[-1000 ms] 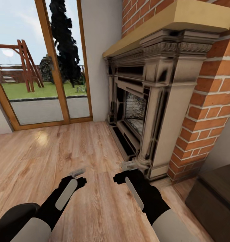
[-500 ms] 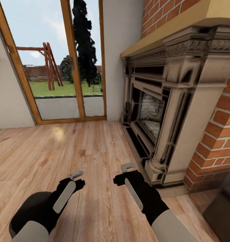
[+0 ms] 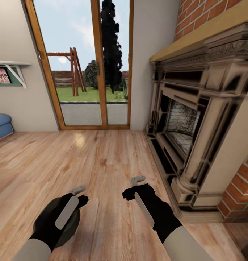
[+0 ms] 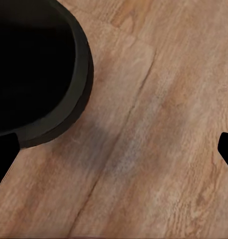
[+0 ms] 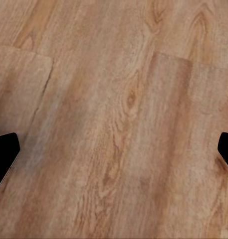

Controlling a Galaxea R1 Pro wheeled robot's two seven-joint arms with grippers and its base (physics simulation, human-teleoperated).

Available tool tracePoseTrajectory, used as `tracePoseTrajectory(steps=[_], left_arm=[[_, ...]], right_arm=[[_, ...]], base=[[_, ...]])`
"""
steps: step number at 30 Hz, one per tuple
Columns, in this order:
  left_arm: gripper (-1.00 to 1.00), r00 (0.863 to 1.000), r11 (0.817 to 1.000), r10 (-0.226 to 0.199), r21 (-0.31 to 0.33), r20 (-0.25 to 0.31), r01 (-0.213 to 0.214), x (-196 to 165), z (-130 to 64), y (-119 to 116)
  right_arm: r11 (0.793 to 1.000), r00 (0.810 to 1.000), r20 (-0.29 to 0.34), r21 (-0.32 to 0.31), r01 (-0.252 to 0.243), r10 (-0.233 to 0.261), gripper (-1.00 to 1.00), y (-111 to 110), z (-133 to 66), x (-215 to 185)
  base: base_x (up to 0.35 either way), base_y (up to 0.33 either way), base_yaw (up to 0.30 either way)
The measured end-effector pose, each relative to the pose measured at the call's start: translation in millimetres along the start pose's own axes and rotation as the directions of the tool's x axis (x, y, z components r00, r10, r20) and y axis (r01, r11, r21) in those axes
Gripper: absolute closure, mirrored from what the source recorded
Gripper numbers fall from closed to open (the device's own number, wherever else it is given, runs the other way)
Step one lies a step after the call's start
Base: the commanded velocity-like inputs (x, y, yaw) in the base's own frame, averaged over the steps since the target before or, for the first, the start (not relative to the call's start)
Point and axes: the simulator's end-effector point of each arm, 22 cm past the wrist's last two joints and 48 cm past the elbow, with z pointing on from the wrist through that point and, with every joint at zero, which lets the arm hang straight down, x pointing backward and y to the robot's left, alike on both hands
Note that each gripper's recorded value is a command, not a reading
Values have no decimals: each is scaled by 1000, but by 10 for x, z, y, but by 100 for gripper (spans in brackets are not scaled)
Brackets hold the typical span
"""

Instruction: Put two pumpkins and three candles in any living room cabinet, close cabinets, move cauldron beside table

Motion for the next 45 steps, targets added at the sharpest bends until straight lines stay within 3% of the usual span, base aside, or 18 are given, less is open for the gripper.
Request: tracePoseTrajectory(steps=[13, 38, 45], left_arm=[[-100, 1000, 1000, -10, -10, -1, 10, 56, 42, 11], [-100, 1000, 1000, -12, 28, -11, 13, 143, 75, -24], [-100, 999, 1000, -9, 23, -38, 9, 260, 137, 8]], right_arm=[[1000, 1000, 0, 3, 3, -3, -100, -7, 0, 0], [1000, 1000, -5, 4, 6, -6, -100, -4, 12, 23], [1000, 1000, -5, 3, 7, -7, -100, -2, 12, 23]], base=[[0, 0, 297], [0, 0, 297], [8, 17, 296]])
